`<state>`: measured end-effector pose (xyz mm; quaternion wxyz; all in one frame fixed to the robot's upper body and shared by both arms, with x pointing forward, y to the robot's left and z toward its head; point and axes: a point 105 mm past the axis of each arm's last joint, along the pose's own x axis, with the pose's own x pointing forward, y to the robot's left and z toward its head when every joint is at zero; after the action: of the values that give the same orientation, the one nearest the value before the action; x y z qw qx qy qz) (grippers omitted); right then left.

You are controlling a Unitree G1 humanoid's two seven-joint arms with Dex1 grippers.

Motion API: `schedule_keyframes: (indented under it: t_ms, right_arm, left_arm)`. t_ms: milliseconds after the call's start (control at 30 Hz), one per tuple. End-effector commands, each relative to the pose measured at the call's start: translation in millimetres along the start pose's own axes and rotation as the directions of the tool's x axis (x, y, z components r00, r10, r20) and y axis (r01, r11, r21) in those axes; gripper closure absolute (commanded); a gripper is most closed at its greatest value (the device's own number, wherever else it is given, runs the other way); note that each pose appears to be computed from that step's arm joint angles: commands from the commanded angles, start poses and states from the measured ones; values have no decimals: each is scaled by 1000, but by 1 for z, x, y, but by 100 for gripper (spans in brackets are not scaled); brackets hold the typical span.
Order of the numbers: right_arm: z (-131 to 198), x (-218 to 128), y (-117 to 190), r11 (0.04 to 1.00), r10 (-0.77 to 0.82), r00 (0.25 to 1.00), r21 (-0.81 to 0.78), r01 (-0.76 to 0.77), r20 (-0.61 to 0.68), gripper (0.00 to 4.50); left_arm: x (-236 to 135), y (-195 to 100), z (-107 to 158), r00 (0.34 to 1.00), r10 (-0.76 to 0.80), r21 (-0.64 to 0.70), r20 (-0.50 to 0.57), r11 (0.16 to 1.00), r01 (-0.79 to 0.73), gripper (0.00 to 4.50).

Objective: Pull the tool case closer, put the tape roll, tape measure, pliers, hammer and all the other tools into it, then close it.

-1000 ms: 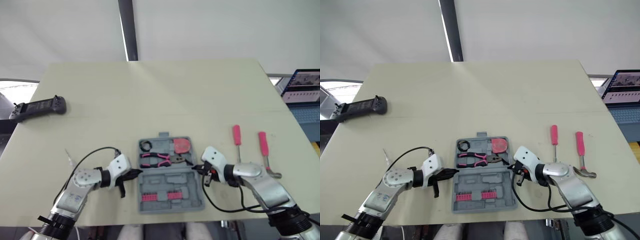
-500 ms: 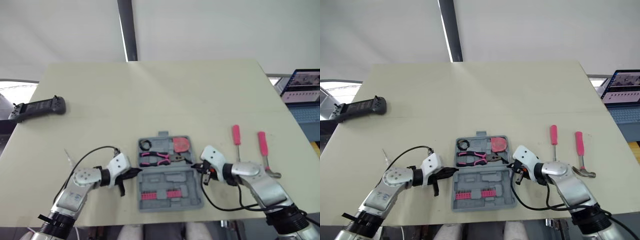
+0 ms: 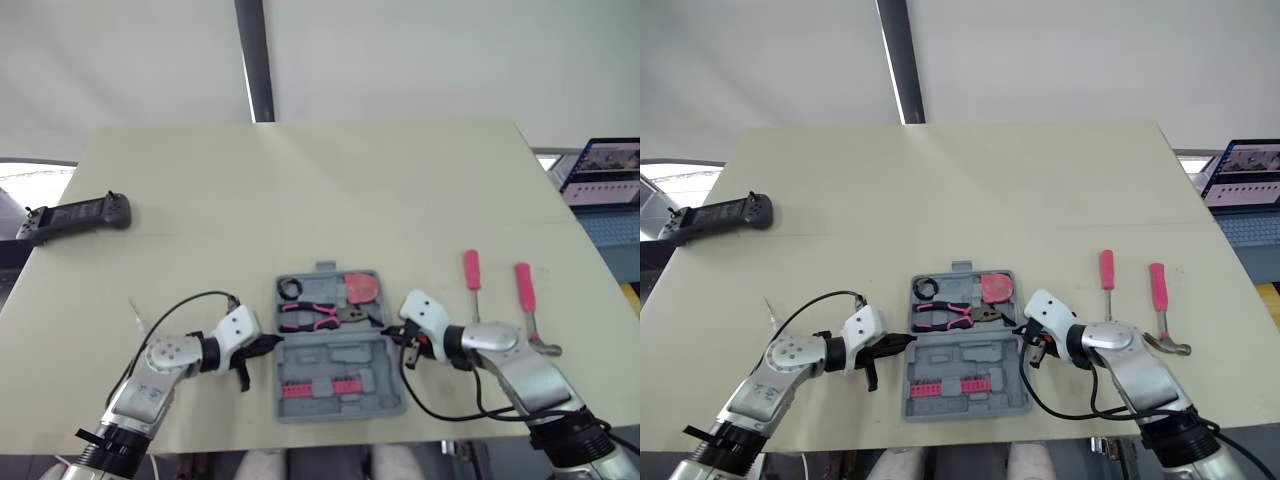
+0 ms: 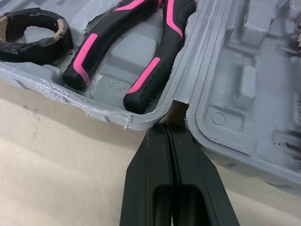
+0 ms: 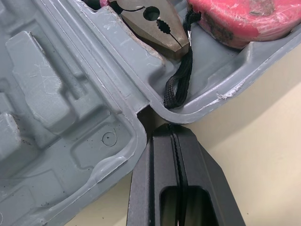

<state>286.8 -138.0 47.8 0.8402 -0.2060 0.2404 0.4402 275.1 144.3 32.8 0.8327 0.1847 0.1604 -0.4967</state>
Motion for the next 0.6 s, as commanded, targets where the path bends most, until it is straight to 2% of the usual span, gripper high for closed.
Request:
schedule_keyframes:
  t_ms: [33,600]
  right_arm:
    - [-8,4,4,1000,-5,1000,11,5,-25,450]
    - [-28,-16,-7,998,-52,995,27,54,-85,450]
  left_arm:
    - [-6,8,0,999,44,14,-16,999,-44,448]
    - [-23,12,3,998,60,2,-22,998,-60,448]
